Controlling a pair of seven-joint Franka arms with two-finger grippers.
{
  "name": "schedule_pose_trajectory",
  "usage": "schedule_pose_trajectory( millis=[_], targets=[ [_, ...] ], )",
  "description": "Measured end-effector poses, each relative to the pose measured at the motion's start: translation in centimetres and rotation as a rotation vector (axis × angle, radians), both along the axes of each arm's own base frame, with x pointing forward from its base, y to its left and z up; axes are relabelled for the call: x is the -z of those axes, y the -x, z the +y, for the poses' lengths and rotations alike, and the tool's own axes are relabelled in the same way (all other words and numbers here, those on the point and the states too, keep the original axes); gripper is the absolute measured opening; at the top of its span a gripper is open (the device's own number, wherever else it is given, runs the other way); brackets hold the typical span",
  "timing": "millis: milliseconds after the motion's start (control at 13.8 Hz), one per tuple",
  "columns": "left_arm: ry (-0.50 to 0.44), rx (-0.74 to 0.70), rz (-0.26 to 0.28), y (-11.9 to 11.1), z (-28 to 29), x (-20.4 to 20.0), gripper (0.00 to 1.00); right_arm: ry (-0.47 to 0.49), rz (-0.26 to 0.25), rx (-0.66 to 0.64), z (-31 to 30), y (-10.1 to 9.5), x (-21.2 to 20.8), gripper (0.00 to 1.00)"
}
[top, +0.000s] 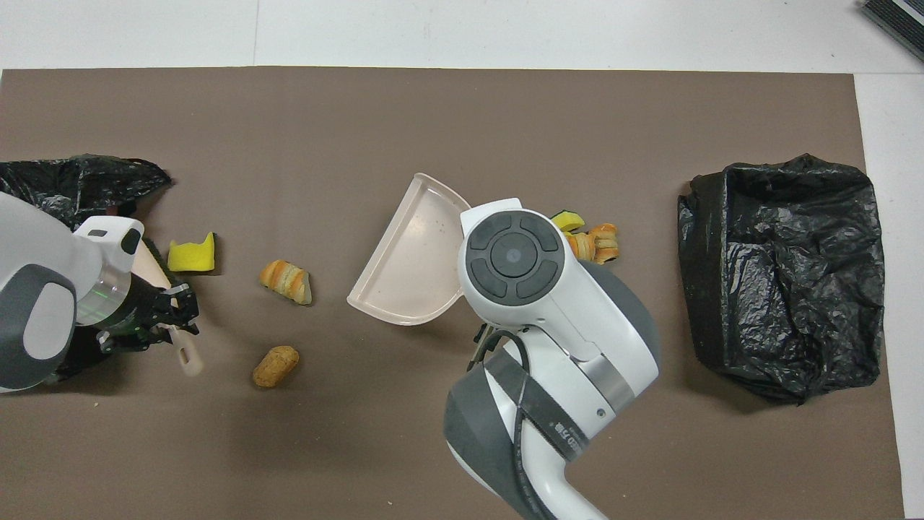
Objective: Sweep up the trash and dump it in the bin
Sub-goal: 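Sweep the snack pieces into the dustpan with the left gripper's brush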
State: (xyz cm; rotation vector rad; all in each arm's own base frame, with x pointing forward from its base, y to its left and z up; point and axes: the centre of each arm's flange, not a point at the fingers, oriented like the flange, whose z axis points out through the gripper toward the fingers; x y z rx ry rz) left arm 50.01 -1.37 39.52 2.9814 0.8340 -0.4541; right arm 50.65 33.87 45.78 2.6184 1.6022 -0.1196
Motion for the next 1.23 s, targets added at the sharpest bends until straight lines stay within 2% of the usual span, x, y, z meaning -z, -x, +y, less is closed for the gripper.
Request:
schedule_pose_trajectory(
  millis=[145,289,723,1012,1229],
  targets=[
    [0.000,0.106,0.013,1.5,1.3,0.7,0.26,-0.020,0.037,-0.164,-1.3,0.5,2.7,0.32],
    [0.006,0.207,0.029,3.0,1.6,1.4,0.26,-0.021,0.062,-0.210,-2.3,0.7,5.0,0.32],
    [0.082,0.547,0.027,5.7,2.0,2.8,0.26,-0.047,0.050,-0.236,-0.5,1.3,7.3,0.32],
    [0.087,0.646,0.005,6.4,-0.1,3.6,0.26,-0.071,0.042,-0.227,0.6,1.3,9.2,0.32],
    [0.081,0.739,-0.009,6.9,-4.1,4.2,0.26,-0.071,0.041,-0.208,0.6,1.3,9.2,0.32]
  ],
)
